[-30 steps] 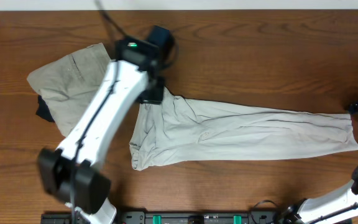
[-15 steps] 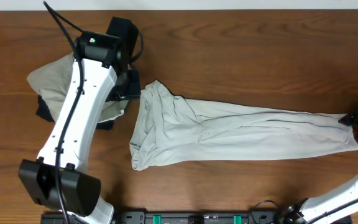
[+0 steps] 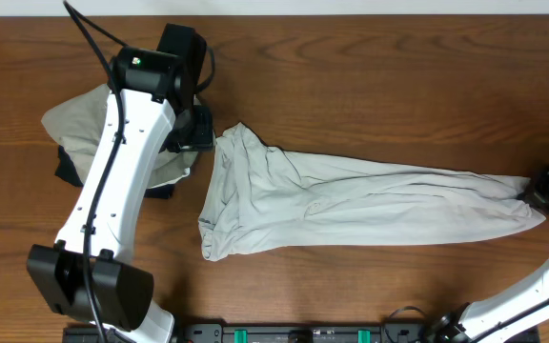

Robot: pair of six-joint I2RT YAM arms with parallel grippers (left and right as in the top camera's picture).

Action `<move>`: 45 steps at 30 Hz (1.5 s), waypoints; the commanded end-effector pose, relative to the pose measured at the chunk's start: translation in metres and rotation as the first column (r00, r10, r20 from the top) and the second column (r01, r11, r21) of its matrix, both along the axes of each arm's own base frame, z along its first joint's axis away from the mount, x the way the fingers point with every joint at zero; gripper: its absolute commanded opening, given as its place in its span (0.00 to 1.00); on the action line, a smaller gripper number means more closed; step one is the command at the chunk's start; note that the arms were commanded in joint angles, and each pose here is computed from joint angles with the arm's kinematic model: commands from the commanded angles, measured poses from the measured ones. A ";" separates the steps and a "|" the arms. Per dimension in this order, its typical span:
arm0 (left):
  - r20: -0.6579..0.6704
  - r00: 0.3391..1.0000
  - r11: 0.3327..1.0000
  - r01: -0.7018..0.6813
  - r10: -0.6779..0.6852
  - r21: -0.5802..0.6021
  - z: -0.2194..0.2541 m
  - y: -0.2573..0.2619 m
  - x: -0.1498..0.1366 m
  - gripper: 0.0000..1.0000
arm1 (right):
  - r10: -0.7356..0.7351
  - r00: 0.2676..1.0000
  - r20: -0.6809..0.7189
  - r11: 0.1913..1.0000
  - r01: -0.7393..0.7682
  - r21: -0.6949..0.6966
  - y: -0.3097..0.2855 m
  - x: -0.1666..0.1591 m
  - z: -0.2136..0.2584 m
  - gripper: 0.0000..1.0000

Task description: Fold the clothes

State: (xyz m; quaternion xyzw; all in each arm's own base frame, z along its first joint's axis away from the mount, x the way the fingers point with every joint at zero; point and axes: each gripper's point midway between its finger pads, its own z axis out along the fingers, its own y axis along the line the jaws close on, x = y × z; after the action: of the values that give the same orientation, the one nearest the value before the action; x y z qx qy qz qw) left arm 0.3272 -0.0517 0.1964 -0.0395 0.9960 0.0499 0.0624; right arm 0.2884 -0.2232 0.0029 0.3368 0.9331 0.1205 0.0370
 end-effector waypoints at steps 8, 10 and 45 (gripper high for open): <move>-0.003 1.000 1.000 0.014 -0.014 -0.003 0.001 0.001 0.001 0.67 | -0.073 0.964 0.255 0.945 0.149 -0.291 -0.046 0.028 0.151 0.01; -0.004 1.000 1.000 0.014 -0.014 -0.003 0.001 0.001 0.001 0.68 | -0.074 0.951 0.300 0.933 0.172 -0.317 -0.044 0.027 0.182 0.01; 0.012 1.000 1.000 0.011 -0.011 0.016 0.001 0.004 0.005 0.98 | 0.691 0.687 0.225 0.718 -0.687 -0.109 0.396 0.021 0.093 0.41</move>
State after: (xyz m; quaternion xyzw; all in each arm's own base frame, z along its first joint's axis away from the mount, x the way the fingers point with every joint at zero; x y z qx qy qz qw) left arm 0.3297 -0.0508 0.1969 -0.0299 0.9958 0.0534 0.0675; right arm 0.3105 0.1758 0.0985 -0.0730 0.9756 0.1777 0.1066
